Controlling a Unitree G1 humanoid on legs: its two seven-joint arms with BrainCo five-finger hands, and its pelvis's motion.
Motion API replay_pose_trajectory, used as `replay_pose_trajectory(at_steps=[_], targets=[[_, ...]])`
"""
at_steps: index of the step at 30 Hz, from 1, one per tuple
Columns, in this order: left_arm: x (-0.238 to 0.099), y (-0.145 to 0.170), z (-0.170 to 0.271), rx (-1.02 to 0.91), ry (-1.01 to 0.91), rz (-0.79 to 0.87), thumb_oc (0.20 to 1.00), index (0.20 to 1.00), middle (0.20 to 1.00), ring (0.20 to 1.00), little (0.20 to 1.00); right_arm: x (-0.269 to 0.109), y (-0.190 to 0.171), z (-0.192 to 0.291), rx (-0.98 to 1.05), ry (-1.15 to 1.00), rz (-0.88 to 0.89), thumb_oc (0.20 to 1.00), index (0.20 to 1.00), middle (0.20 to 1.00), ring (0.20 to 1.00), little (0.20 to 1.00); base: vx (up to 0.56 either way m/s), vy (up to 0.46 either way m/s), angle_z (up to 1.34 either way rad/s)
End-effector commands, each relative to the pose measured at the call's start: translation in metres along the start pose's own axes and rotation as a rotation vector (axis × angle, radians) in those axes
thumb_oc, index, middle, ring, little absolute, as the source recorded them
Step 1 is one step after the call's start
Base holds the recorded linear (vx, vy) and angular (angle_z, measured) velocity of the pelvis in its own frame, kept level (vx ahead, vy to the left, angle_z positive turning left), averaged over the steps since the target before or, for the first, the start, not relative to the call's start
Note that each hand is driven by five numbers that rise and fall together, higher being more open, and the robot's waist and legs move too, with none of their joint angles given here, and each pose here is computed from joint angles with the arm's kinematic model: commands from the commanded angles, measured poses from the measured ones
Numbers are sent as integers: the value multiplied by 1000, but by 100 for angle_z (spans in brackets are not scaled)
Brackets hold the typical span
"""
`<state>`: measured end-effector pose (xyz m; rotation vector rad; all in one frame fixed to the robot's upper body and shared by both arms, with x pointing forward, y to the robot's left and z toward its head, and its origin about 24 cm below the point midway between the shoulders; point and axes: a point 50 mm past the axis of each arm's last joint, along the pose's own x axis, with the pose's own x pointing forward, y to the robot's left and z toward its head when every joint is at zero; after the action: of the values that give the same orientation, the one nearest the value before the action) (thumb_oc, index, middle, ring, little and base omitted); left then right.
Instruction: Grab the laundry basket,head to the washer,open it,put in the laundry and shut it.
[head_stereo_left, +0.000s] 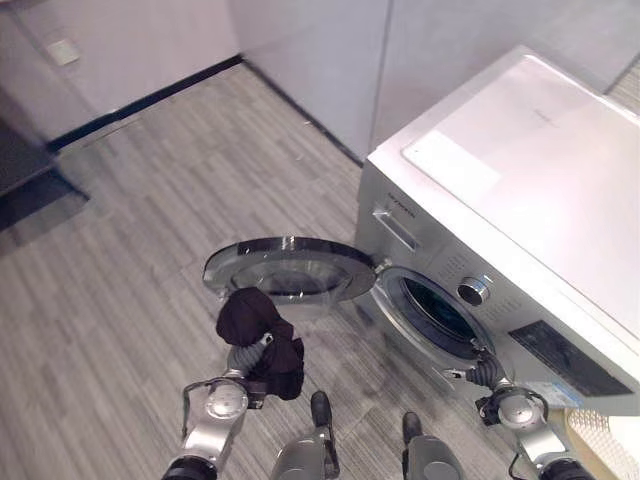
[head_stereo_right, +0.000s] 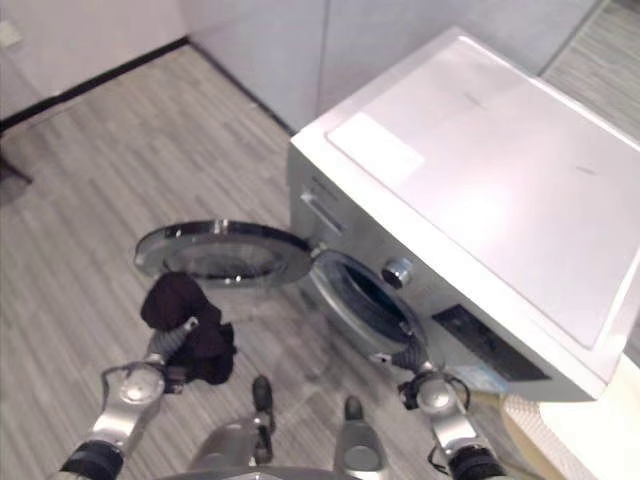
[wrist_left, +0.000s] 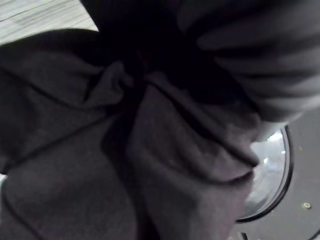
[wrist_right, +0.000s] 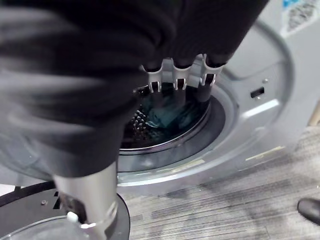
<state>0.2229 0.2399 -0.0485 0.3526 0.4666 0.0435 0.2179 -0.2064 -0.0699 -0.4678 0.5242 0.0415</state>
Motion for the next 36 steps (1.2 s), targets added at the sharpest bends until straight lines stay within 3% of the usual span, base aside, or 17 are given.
replay_pose_trajectory(at_steps=[1,14,24,31,36], targets=[[-5,1,12,15,-96,0,200,200,200,200,200,3,-18,8,-54,-49,-36,1000,1000,1000,1000,1000,120,146,-120],[-8,-15,8,8,-84,-63,200,200,200,200,200,-6,-21,-9,-23,1,-47,1000,1000,1000,1000,1000,106,-100,-77],[-1,-21,15,-47,-103,-38,200,200,200,200,200,-1,-33,-11,19,11,-110,1000,1000,1000,1000,1000,28,104,-51],[8,-7,50,-101,-231,24,200,200,200,200,200,12,-31,18,47,-67,-118,1000,1000,1000,1000,1000,-186,190,-53],[14,-11,99,-285,-395,71,200,200,200,200,200,17,-38,53,105,-194,-169,1000,1000,1000,1000,1000,-146,-31,-15]])
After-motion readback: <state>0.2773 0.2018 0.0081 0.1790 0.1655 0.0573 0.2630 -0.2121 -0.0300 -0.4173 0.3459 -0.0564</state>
